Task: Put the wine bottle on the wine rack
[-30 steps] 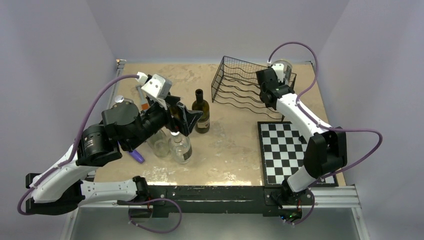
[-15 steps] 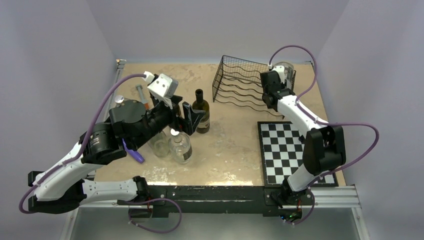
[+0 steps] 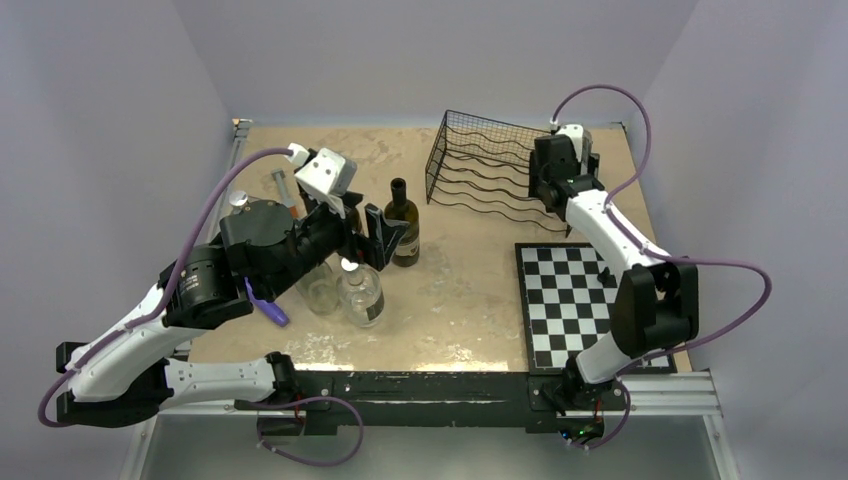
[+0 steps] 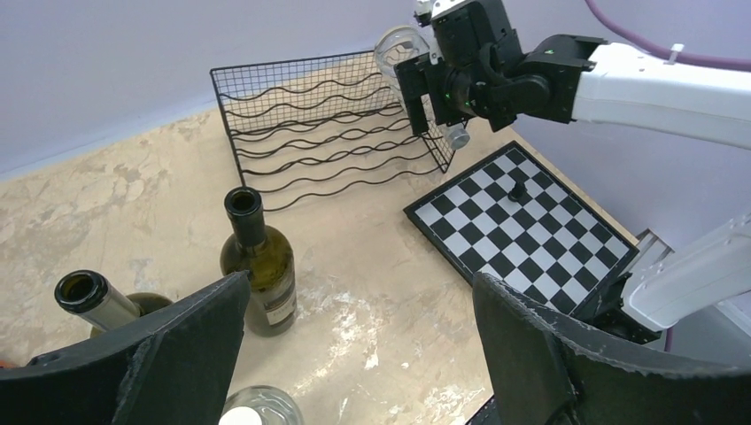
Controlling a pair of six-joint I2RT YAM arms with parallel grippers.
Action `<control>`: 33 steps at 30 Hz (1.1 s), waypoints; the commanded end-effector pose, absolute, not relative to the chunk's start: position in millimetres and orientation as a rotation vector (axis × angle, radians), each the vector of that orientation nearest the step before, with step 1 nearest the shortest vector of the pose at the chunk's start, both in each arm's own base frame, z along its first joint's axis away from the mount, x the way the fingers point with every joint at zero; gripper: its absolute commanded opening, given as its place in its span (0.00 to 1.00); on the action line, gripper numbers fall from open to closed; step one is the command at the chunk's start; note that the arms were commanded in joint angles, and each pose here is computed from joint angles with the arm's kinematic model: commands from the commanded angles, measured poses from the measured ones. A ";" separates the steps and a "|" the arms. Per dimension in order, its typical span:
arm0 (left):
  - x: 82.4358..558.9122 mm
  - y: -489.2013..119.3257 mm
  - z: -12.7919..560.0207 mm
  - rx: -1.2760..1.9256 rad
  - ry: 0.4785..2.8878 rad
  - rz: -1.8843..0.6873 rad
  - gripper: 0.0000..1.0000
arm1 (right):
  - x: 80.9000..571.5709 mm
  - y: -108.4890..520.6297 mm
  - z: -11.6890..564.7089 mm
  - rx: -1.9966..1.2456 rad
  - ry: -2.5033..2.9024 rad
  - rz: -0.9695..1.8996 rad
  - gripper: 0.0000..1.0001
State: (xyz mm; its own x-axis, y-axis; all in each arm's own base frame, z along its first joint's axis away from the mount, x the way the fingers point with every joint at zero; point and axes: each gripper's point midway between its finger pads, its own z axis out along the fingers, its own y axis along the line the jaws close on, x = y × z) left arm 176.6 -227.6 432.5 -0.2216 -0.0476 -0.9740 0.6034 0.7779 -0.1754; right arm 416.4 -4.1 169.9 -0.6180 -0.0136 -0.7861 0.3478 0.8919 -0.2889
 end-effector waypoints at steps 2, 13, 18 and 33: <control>177.6 -215.9 446.5 0.386 1.676 -0.638 0.99 | 412.8 8.7 252.2 0.247 2.059 -0.347 0.97; 177.6 -197.7 472.8 0.376 1.589 -0.609 0.99 | 339.6 92.6 345.0 -0.133 2.072 0.260 0.96; 182.6 -201.1 491.3 0.393 1.544 -0.581 0.99 | 281.0 143.5 365.3 -0.316 1.989 0.575 0.98; 168.4 -161.6 494.3 0.268 1.564 -0.637 0.99 | 184.8 289.0 342.9 -0.859 1.854 0.864 0.98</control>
State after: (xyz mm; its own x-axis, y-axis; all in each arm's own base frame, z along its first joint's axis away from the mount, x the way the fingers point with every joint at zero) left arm 180.2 -198.4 475.8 -0.1145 -0.0896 -0.9894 0.5654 0.8130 -0.1391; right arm 186.0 254.7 338.8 -0.4276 -0.2003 -0.8815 -0.7930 0.5512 0.2594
